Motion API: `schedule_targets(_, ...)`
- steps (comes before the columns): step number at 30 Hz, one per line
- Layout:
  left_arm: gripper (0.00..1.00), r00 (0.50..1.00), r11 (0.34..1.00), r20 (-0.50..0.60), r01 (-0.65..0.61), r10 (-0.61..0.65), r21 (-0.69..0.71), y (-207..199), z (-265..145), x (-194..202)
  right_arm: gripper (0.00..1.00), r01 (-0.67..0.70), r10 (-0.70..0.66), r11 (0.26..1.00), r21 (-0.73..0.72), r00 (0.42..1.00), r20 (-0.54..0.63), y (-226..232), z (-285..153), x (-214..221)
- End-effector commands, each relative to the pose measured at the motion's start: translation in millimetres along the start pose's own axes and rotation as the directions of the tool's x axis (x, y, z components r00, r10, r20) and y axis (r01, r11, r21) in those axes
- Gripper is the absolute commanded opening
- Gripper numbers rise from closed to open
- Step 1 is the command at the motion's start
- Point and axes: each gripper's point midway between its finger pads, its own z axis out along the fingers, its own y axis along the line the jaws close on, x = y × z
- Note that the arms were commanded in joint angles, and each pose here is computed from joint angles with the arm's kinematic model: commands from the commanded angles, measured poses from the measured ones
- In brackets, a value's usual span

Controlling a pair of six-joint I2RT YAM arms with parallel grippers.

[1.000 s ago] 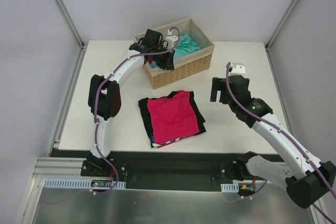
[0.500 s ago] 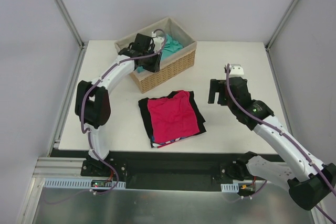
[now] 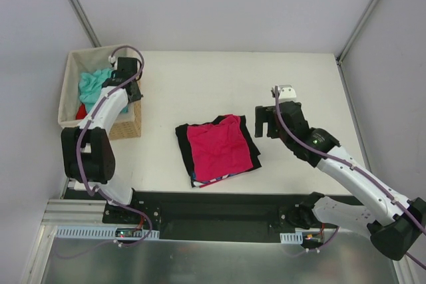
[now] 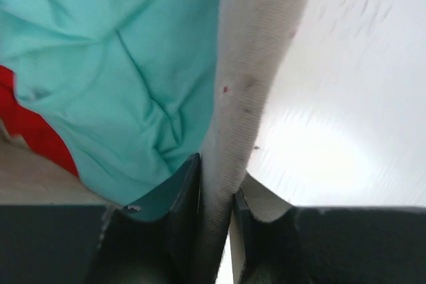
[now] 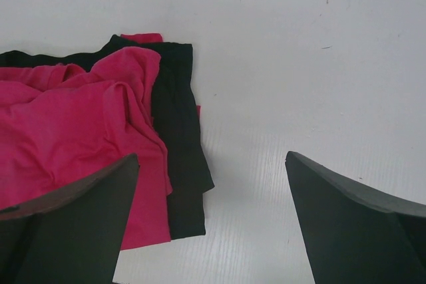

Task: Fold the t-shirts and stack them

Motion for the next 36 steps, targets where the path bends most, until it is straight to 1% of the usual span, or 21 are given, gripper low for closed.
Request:
schedule_targets(1, 0.0, 0.983, 0.996, -0.182, 0.017, -0.033, -0.088, 19, -17, 68, 0.96, -0.014, 0.014, 1.0, -0.003, 0.999, 0.048, 9, -8, -17)
schedule_targets(2, 0.0, 0.981, 0.997, -0.188, 0.034, -0.046, -0.065, 16, -22, 72, 0.97, -0.014, 0.014, 1.0, 0.0, 0.999, 0.049, 9, -8, -17)
schedule_targets(3, 0.0, 0.977, 0.997, -0.208, 0.024, -0.038, -0.069, 18, -23, 84, 0.96, -0.011, 0.011, 1.0, -0.003, 0.999, 0.048, 11, -9, -17)
schedule_targets(7, 0.0, 0.982, 0.999, -0.186, -0.028, 0.019, -0.045, 9, -41, 95, 0.96, -0.006, 0.006, 1.0, -0.003, 0.999, 0.054, 13, -11, -17)
schedule_targets(10, 0.0, 0.982, 0.999, -0.187, -0.032, 0.027, -0.023, 9, -53, 103, 0.96, 0.0, 0.0, 1.0, -0.004, 0.999, 0.053, 15, -13, -17)
schedule_targets(12, 0.0, 0.976, 0.999, -0.216, -0.04, 0.034, -0.024, 15, -58, 116, 0.97, 0.005, -0.004, 1.0, -0.004, 0.998, 0.058, 16, -15, -18)
schedule_targets(13, 0.0, 0.979, 0.999, -0.201, -0.034, 0.031, -0.014, 18, -65, 116, 0.96, 0.008, -0.008, 1.0, -0.003, 0.998, 0.059, 15, -16, -18)
schedule_targets(15, 0.0, 0.977, 0.999, -0.209, -0.049, 0.045, -0.018, 25, -72, 125, 0.97, 0.007, -0.007, 1.0, -0.002, 0.998, 0.062, 16, -16, -19)
schedule_targets(16, 0.0, 0.981, 0.998, -0.185, -0.054, 0.05, -0.018, 29, -78, 122, 0.97, 0.011, -0.01, 1.0, -0.003, 0.998, 0.062, 16, -16, -20)
schedule_targets(24, 0.0, 0.991, 0.998, -0.123, -0.06, 0.059, 0.002, 46, -113, 119, 0.96, 0.021, -0.02, 1.0, -0.018, 0.998, 0.059, 26, -14, -20)
schedule_targets(31, 0.0, 0.993, 0.998, -0.102, -0.063, 0.063, -0.005, 57, -123, 124, 0.97, 0.021, -0.02, 1.0, -0.015, 0.998, 0.055, 27, -13, -17)
schedule_targets(32, 0.05, 0.993, 0.998, -0.099, -0.066, 0.065, -0.007, 57, -123, 123, 0.97, 0.024, -0.024, 1.0, -0.016, 0.998, 0.054, 28, -13, -16)
schedule_targets(33, 0.17, 0.992, 0.997, -0.104, -0.075, 0.073, -0.01, 57, -122, 124, 0.97, 0.024, -0.023, 1.0, -0.016, 0.998, 0.055, 28, -13, -16)
schedule_targets(34, 0.35, 0.99, 0.997, -0.113, -0.081, 0.079, -0.009, 57, -121, 125, 0.96, 0.024, -0.023, 1.0, -0.016, 0.998, 0.056, 29, -14, -16)
schedule_targets(35, 0.98, 0.989, 0.996, -0.119, -0.084, 0.083, -0.003, 55, -120, 125, 0.96, 0.026, -0.025, 0.999, -0.018, 0.998, 0.054, 30, -14, -15)
schedule_targets(36, 0.99, 0.987, 0.996, -0.135, -0.09, 0.09, 0.008, 52, -118, 127, 0.97, 0.026, -0.025, 0.999, -0.019, 0.998, 0.056, 30, -14, -16)
